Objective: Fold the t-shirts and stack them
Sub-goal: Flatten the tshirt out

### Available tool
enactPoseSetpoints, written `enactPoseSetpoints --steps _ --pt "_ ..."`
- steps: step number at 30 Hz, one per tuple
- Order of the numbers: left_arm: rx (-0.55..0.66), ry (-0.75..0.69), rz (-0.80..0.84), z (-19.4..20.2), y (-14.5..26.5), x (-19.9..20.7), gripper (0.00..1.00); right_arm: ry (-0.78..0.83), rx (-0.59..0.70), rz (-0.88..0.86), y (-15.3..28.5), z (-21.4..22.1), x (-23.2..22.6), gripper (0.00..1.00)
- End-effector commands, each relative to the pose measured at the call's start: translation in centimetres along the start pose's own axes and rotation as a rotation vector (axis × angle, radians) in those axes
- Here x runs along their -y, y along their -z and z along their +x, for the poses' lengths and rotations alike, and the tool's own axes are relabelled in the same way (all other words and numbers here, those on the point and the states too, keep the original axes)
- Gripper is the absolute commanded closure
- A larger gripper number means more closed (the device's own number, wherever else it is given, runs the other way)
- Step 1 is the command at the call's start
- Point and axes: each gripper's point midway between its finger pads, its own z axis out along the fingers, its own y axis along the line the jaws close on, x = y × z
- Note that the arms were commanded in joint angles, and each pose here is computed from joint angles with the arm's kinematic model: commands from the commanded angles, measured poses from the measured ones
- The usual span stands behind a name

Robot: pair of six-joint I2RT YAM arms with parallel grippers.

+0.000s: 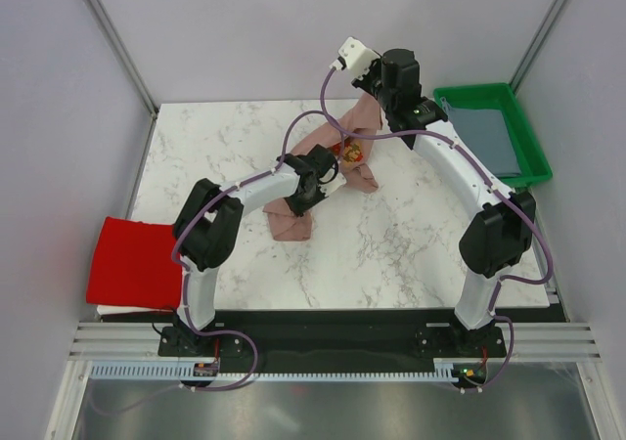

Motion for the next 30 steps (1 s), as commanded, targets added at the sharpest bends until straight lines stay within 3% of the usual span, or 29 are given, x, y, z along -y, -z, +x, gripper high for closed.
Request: enactPoseSetpoints --steps 1,8,10,18,25,27,30 --pt "0.041 -0.031 -0.052 -0.8 1.1 -1.1 0.74 -0.044 0.067 0.060 2.0 -2.2 2.9 1.00" --pt "0.078 -0.040 -0.109 -1.1 3.2 -2.3 0.89 -0.051 0.070 0.061 2.0 -2.3 3.0 1.00" --pt "0.083 -0.050 -0.130 -0.9 3.7 -2.7 0.98 -0.056 0.071 0.064 2.0 -2.4 3.2 1.00" --pt "0.182 -0.050 -0.262 0.6 10.9 -6.7 0.98 -0.120 0.050 0.102 2.8 -1.8 4.2 1.00" --pt "0.234 0.077 -0.345 3.1 16.3 -13.0 0.98 -0.160 0.030 0.118 3.9 -1.0 5.5 1.00" --pt "0.243 0.115 -0.371 3.7 17.1 -14.8 0.98 -0.164 0.033 0.129 4.2 -1.1 6.2 1.00" --pt "0.257 0.130 -0.298 4.0 16.7 -14.2 0.98 -0.172 0.040 0.135 4.5 -1.4 6.7 1.00"
